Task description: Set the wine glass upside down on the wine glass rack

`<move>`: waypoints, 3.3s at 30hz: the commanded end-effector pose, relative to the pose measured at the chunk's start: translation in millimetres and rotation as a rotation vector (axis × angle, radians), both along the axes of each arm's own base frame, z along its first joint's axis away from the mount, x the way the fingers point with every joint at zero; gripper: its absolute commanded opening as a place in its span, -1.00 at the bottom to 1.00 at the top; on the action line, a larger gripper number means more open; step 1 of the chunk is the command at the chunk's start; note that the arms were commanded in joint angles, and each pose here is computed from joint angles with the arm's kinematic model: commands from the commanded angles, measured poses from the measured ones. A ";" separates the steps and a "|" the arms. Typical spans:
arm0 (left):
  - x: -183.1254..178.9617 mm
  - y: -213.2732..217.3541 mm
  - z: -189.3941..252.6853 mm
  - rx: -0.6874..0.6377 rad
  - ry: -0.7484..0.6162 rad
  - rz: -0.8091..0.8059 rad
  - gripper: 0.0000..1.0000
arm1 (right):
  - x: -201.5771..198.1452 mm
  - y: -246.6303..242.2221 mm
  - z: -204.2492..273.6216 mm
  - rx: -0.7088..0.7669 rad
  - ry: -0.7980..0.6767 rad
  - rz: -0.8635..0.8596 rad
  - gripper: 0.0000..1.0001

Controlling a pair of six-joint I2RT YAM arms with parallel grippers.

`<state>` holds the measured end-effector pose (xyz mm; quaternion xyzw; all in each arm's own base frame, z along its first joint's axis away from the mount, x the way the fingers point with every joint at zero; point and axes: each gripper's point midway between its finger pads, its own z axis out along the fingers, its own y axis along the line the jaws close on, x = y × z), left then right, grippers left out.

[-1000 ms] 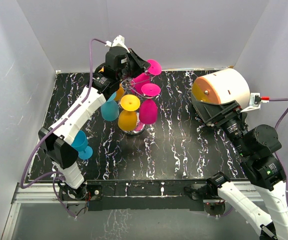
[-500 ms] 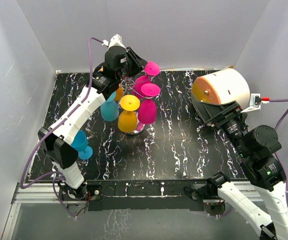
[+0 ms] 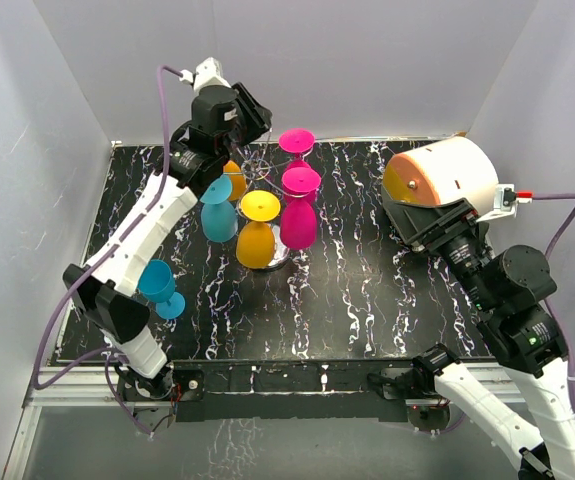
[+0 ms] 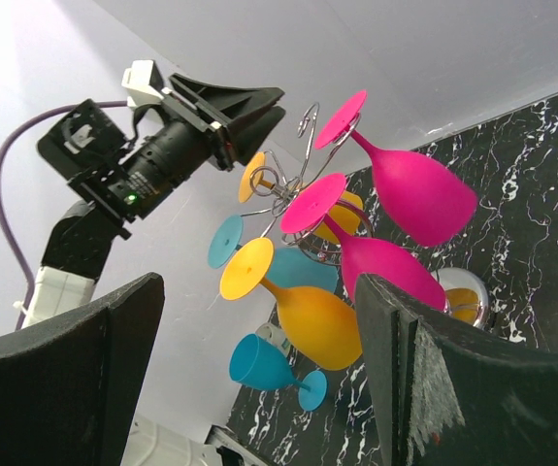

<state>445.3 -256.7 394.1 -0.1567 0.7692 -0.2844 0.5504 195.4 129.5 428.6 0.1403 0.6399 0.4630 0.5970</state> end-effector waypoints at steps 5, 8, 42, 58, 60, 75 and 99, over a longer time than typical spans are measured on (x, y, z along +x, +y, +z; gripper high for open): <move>-48.3 69.2 79.7 0.140 -0.196 0.107 -0.24 | 2.9 3.4 14.6 0.014 -0.048 0.008 0.55; -68.7 90.9 73.5 0.221 -0.189 0.128 -0.15 | 5.2 4.5 11.3 0.010 -0.041 0.008 0.56; -248.3 222.4 -221.0 0.485 0.578 0.364 -0.10 | 30.0 25.9 -29.8 -0.020 0.057 0.053 0.54; -235.0 227.5 -238.4 0.569 0.592 0.372 -0.65 | 26.9 21.3 -28.0 -0.018 0.055 0.038 0.54; -235.8 227.6 -239.8 0.573 0.598 0.368 -0.76 | 26.9 21.5 -28.4 -0.018 0.057 0.038 0.54; -244.8 164.1 -139.4 0.527 0.441 -0.161 -1.00 | 29.4 20.3 -30.4 -0.003 0.081 0.025 0.52; -314.7 27.1 57.0 0.081 -0.300 -1.062 -1.00 | 3.8 31.5 12.2 0.007 -0.114 0.148 0.60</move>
